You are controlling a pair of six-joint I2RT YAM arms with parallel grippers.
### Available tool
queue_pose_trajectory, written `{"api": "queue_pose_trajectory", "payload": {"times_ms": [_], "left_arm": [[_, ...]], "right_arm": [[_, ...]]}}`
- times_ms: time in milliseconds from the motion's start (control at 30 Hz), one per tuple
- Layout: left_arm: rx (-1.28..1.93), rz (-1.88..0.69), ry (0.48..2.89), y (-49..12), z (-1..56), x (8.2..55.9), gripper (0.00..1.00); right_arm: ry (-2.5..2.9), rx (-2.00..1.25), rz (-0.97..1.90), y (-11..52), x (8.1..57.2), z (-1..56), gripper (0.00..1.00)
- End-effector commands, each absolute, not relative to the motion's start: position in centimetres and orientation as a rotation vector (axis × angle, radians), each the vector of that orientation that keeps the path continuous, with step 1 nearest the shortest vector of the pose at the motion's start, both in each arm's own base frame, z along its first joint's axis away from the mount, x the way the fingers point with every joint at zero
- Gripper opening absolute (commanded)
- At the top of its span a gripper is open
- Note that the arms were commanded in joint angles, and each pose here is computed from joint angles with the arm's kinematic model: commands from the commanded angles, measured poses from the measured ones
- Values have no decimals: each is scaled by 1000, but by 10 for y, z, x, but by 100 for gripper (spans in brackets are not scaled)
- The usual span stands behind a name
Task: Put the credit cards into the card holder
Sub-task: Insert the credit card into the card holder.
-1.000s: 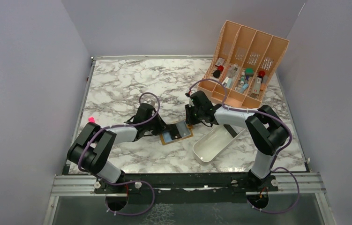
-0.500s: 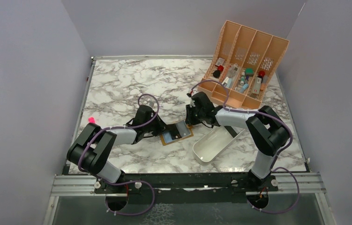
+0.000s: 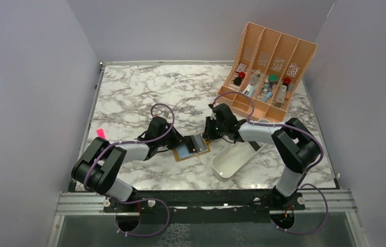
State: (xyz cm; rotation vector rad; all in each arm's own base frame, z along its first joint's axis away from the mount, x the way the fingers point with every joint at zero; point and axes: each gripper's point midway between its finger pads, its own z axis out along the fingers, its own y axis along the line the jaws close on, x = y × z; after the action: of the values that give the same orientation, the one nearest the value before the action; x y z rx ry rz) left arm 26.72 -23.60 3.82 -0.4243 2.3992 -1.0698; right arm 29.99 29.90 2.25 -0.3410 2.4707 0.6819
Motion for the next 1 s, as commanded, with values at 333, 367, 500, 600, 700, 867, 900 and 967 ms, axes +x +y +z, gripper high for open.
{"api": "queue_pose_trajectory", "payload": {"times_ms": [333,367,500,600,700,867,900,967], "left_arm": [[-331,-984,2480,-235,31,255,40],[-324,-968,2479,-234,33,257,42],[-306,-926,2469,-231,40,263,37],[-312,-901,2503,-230,35,261,27],[-321,-889,2538,-227,28,255,20],[-311,-888,2578,-226,23,245,17],[-308,-893,2584,-227,22,244,16],[-297,-900,2592,-229,21,242,15]], "right_arm": [[2608,-257,688,285,262,3,20],[2605,-256,687,285,262,4,20],[2601,-262,679,284,263,6,19],[2603,-262,671,283,263,5,20],[2601,-265,665,282,264,7,20],[2590,-264,660,283,267,10,20],[2590,-263,659,283,268,10,20],[2587,-266,662,284,268,12,20]]}}
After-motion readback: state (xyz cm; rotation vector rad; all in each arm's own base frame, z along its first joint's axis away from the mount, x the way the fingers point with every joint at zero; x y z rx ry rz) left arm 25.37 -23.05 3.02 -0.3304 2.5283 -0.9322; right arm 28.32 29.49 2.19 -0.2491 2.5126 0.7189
